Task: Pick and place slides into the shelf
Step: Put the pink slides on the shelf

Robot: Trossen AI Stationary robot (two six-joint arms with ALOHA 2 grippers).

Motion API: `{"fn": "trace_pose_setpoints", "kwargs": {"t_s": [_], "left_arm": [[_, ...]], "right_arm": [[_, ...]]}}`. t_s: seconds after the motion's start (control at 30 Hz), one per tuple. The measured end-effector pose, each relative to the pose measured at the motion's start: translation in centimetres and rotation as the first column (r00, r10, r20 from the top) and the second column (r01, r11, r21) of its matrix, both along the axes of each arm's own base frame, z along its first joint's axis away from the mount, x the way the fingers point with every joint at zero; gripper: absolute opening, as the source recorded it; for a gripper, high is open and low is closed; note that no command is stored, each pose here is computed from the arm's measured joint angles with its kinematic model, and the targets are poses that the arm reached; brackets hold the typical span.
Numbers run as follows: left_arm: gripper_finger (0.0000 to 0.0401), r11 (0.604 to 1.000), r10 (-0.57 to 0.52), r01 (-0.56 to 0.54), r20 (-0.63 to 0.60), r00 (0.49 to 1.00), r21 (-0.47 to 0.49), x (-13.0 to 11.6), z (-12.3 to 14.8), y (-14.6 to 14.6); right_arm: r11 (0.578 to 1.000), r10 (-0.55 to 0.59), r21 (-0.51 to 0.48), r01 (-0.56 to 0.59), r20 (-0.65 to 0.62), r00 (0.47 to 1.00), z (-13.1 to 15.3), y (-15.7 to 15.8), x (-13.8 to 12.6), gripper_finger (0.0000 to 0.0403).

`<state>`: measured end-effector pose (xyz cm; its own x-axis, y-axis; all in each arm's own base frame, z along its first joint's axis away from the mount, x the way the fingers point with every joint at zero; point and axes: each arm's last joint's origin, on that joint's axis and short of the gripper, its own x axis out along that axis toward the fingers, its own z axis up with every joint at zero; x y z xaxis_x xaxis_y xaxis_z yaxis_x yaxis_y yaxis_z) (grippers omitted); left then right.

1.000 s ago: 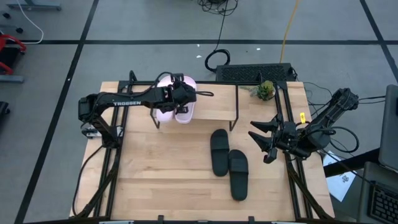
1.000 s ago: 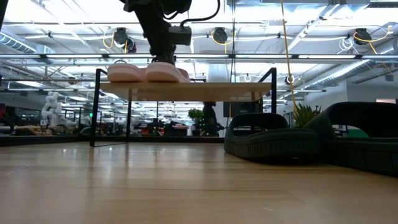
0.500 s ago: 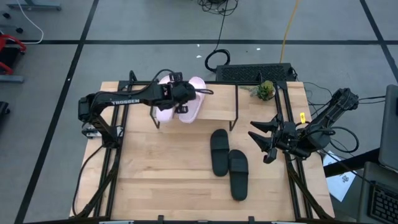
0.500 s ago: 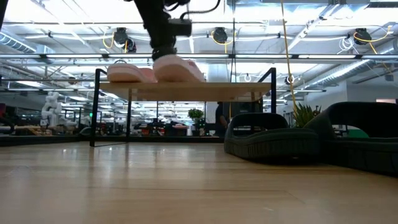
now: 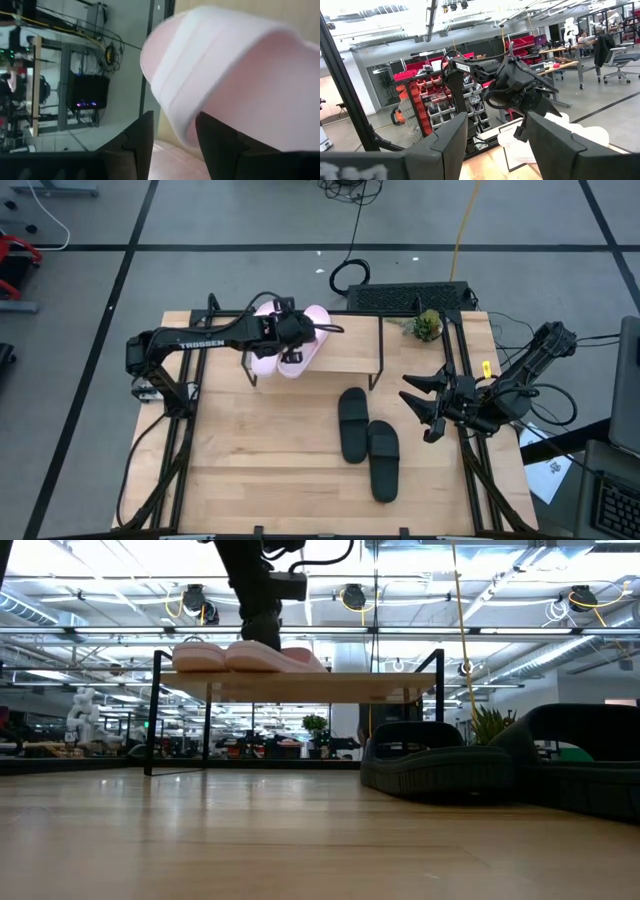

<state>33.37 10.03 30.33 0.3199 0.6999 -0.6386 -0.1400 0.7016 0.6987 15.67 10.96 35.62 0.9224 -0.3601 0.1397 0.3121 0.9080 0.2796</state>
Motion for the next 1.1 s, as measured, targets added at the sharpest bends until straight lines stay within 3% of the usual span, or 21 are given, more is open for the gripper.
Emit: {"fn": "trace_pose_setpoints", "kwargs": {"t_s": [0.67, 1.1], "left_arm": [[0.015, 0.984, -0.177, 0.177, -0.003, 0.984, -0.038, 0.8, 0.1, -1.0], [0.015, 0.979, -0.203, 0.203, -0.021, 0.979, -0.007, 1.2, -0.2, -0.6]], "right_arm": [[1.0, -0.001, 0.0, 0.001, 0.0, 1.0, 0.0, 0.0, 0.0, 0.0194], [1.0, -0.001, 0.001, 0.001, 0.0, 1.0, 0.0, 0.0, 0.0, 0.0194]]}}
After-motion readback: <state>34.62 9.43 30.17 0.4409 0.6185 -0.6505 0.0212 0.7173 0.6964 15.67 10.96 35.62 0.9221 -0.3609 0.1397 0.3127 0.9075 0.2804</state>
